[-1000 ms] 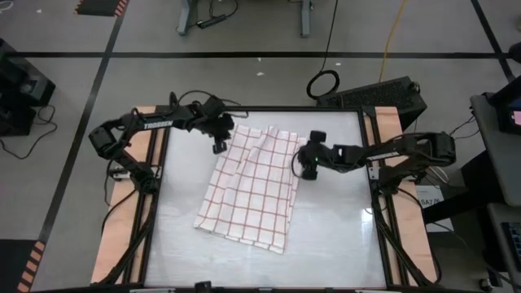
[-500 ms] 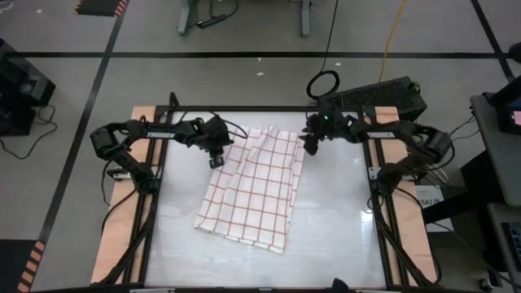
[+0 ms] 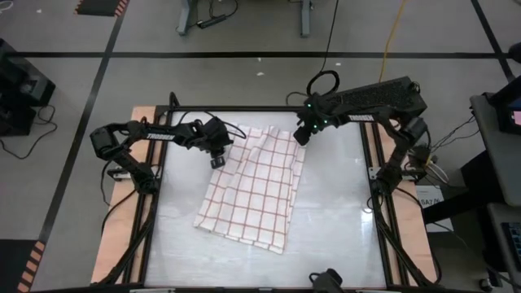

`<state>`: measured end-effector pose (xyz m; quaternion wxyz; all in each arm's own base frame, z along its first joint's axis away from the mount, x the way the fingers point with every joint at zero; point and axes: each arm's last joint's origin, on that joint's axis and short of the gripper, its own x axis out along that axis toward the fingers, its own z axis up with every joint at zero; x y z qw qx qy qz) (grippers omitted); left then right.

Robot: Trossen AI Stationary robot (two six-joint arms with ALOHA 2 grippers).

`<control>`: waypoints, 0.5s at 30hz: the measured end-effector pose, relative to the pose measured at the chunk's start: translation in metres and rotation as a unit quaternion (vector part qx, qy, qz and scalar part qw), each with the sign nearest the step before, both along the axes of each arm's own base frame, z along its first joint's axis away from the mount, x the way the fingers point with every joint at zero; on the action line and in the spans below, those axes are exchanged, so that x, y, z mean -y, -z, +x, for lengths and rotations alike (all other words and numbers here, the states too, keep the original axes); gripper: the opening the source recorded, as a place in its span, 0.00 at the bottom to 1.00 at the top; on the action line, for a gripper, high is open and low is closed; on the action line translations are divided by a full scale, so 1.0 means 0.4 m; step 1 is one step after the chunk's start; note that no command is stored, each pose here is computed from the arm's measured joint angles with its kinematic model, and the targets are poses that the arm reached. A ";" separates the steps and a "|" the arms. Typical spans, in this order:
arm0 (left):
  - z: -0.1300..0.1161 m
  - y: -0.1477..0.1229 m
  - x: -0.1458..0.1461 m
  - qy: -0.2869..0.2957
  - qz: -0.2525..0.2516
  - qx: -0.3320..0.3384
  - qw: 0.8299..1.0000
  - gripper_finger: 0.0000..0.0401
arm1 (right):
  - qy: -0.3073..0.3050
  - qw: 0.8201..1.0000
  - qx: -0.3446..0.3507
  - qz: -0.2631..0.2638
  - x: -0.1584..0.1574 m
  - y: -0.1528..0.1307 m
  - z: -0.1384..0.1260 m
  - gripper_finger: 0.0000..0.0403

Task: Roll towel
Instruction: Fold the white checkered towel

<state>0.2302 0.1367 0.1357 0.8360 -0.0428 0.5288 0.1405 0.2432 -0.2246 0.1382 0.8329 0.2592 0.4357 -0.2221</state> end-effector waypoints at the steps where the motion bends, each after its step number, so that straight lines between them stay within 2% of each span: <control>1: 0.001 0.000 -0.001 0.000 0.001 0.002 1.000 0.16 | 0.001 1.000 -0.004 0.004 0.002 0.008 0.005 0.39; 8: 0.003 -0.001 -0.001 -0.003 0.002 0.007 1.000 0.16 | -0.002 0.998 -0.049 0.025 0.003 0.006 0.020 0.36; 11: 0.002 -0.001 -0.001 -0.010 -0.002 0.008 1.000 0.16 | -0.002 0.998 -0.063 0.023 0.001 0.006 0.019 0.27; 15: 0.003 -0.001 -0.001 -0.010 -0.002 0.008 1.000 0.16 | -0.009 0.998 -0.065 0.021 0.000 0.007 0.018 0.07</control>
